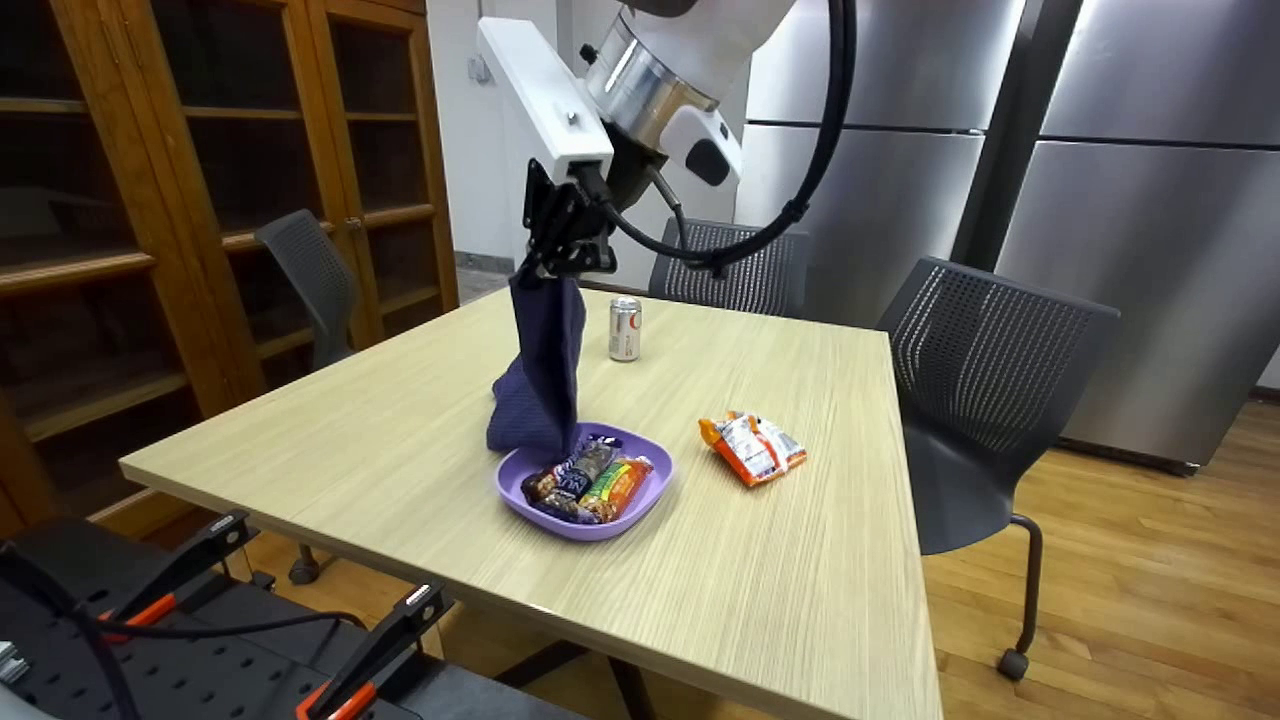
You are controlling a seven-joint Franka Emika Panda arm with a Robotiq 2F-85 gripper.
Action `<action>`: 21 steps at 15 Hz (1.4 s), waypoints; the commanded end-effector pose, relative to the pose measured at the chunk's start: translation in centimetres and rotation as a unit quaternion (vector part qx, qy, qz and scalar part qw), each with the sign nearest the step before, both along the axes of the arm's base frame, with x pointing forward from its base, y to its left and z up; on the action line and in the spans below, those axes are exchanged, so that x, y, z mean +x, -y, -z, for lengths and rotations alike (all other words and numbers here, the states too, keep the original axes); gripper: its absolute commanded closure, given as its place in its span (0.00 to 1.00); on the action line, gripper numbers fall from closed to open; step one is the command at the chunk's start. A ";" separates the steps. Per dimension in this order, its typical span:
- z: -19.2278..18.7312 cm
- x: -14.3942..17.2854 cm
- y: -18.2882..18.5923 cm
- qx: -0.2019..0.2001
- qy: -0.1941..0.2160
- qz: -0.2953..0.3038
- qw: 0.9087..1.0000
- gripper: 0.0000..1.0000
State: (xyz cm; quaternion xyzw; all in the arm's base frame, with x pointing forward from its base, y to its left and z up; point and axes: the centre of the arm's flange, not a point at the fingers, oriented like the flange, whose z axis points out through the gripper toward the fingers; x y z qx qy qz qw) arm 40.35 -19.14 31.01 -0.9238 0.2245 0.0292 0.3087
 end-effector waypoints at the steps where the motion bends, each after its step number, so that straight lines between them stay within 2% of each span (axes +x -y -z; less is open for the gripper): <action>1: 0.2 -0.8 1.4 -0.005 -0.012 0.034 0.999 0.99; 10: -0.4 -2.7 4.6 -0.005 -0.013 0.096 0.995 0.99; 21: -0.2 -3.5 6.5 -0.007 -0.025 0.131 0.991 0.99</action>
